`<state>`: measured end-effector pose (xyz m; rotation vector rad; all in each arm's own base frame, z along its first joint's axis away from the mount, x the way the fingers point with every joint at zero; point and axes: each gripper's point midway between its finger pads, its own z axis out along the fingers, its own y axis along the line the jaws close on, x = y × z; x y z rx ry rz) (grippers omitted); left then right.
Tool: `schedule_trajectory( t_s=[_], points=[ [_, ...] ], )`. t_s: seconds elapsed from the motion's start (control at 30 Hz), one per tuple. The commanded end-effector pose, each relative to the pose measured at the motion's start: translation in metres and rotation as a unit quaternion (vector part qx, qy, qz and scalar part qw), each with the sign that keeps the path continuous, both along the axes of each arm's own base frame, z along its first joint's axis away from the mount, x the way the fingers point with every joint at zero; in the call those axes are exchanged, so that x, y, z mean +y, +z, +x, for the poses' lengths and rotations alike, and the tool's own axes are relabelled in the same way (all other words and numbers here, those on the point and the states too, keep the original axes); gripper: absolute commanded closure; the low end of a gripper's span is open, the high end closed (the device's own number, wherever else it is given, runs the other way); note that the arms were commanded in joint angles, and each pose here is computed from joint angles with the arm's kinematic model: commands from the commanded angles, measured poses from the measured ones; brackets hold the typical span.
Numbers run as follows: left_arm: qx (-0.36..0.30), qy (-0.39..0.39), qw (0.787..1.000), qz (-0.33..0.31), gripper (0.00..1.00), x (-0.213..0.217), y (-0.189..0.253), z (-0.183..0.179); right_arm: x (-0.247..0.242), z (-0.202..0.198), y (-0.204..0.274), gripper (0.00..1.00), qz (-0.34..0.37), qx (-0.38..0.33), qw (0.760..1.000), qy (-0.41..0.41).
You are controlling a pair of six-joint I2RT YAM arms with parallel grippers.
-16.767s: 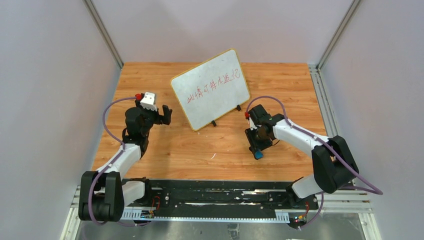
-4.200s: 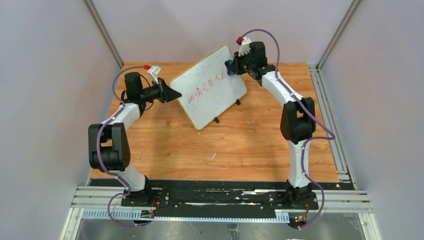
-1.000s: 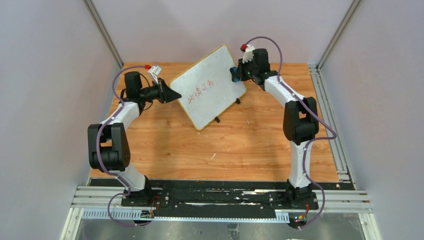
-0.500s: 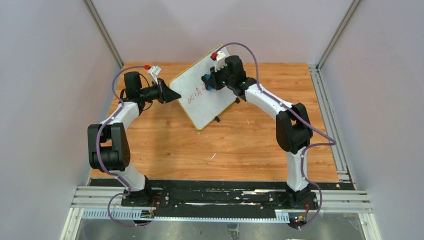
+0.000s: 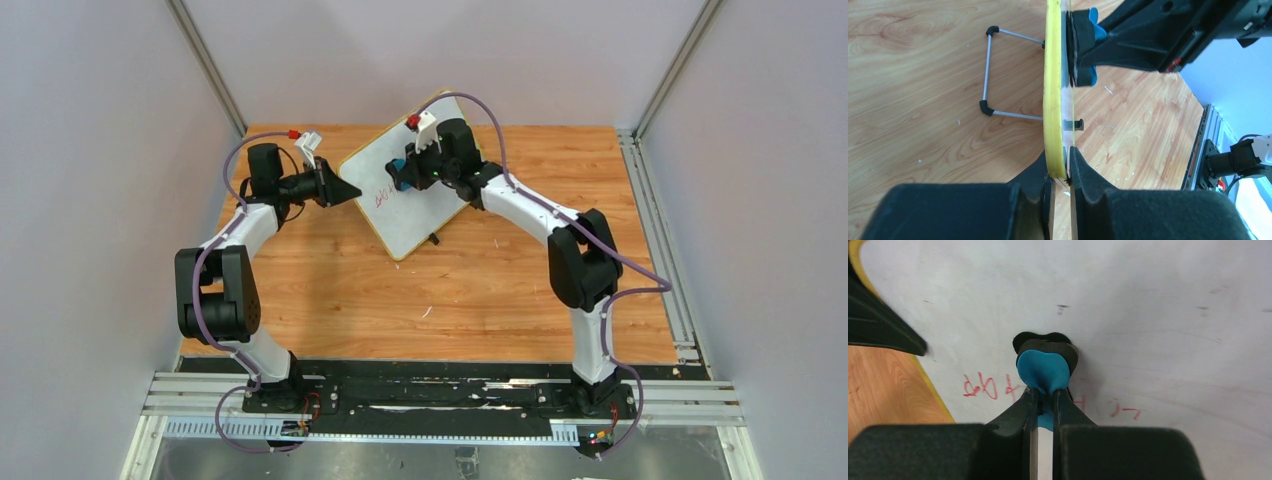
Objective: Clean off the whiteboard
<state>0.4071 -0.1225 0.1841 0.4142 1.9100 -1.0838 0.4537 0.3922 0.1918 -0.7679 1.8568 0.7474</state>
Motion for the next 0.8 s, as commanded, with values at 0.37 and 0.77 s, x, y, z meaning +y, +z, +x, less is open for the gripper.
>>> schedule_trajectory(
  t_s=[0.37, 0.77],
  points=[
    [-0.026, -0.004, 0.999, 0.034, 1.00, 0.001, -0.009, 0.003, -0.108, 0.063, -0.020, 0.99, -0.028, 0.020, 0.994, -0.108],
    [-0.026, -0.001, 0.999, 0.033, 1.00, 0.001, -0.005, 0.004, -0.035, 0.010, -0.059, 1.00, -0.048, 0.018, 0.998, -0.048]
  ],
)
